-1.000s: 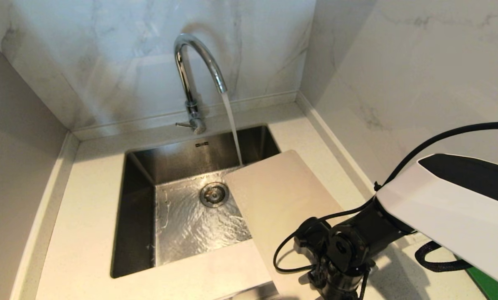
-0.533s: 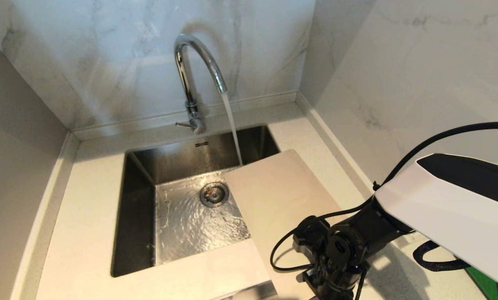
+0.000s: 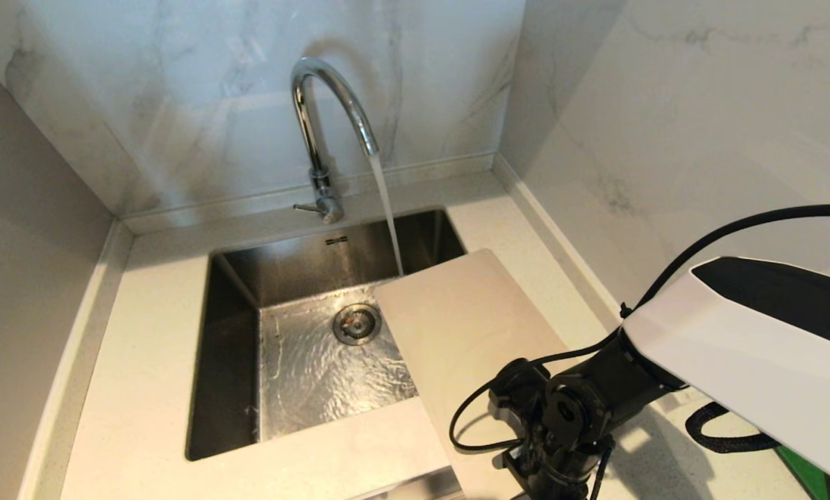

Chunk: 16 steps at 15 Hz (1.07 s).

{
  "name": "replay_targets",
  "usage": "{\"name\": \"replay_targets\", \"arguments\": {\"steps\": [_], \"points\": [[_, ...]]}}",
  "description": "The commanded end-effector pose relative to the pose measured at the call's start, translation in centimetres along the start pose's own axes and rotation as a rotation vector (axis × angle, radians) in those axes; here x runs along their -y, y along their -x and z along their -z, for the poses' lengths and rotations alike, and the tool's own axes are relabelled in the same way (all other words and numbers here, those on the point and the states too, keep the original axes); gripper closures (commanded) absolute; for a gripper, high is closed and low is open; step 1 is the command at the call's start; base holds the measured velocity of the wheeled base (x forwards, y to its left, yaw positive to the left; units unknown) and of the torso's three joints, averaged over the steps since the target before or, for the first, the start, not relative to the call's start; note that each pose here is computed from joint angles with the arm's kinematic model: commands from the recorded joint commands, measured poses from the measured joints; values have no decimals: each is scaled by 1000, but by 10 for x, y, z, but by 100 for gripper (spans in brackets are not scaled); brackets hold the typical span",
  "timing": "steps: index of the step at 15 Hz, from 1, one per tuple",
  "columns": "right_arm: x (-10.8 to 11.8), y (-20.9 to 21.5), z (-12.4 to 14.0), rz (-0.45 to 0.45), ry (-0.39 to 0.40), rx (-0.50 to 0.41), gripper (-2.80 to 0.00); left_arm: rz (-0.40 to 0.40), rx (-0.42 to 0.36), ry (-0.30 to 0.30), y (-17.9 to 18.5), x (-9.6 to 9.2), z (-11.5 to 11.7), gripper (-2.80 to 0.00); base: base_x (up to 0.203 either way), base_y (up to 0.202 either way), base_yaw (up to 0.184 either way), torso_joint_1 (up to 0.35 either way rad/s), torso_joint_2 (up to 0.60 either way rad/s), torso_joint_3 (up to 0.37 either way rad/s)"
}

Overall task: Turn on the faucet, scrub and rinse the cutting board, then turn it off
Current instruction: Pick up the cutting board

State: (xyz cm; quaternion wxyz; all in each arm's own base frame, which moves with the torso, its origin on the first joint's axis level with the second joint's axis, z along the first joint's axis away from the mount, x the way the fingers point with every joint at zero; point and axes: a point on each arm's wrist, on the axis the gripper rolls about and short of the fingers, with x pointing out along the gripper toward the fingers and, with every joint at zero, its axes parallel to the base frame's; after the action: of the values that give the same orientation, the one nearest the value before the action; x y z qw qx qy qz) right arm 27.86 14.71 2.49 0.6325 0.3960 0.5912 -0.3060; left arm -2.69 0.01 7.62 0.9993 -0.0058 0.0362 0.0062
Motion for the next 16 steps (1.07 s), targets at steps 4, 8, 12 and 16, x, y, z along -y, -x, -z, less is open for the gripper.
{"name": "replay_targets", "arguments": {"steps": [4, 8, 12, 16], "points": [[-1, -11, -1, 35, -8, 41, -280, -2, 0, 0, 0, 0, 0, 0, 0, 0, 0, 0, 0, 0], [1, -14, -3, 51, -6, 103, -280, -2, 0, 0, 0, 0, 0, 0, 0, 0, 0, 0, 0, 0], [1, -18, -3, 64, -2, 178, -280, -2, 0, 0, 0, 0, 0, 0, 0, 0, 0, 0, 0, 0], [1, -24, -3, 83, 2, 210, -280, -1, 0, 0, 0, 0, 0, 0, 0, 0, 0, 0, 0, 0]]}}
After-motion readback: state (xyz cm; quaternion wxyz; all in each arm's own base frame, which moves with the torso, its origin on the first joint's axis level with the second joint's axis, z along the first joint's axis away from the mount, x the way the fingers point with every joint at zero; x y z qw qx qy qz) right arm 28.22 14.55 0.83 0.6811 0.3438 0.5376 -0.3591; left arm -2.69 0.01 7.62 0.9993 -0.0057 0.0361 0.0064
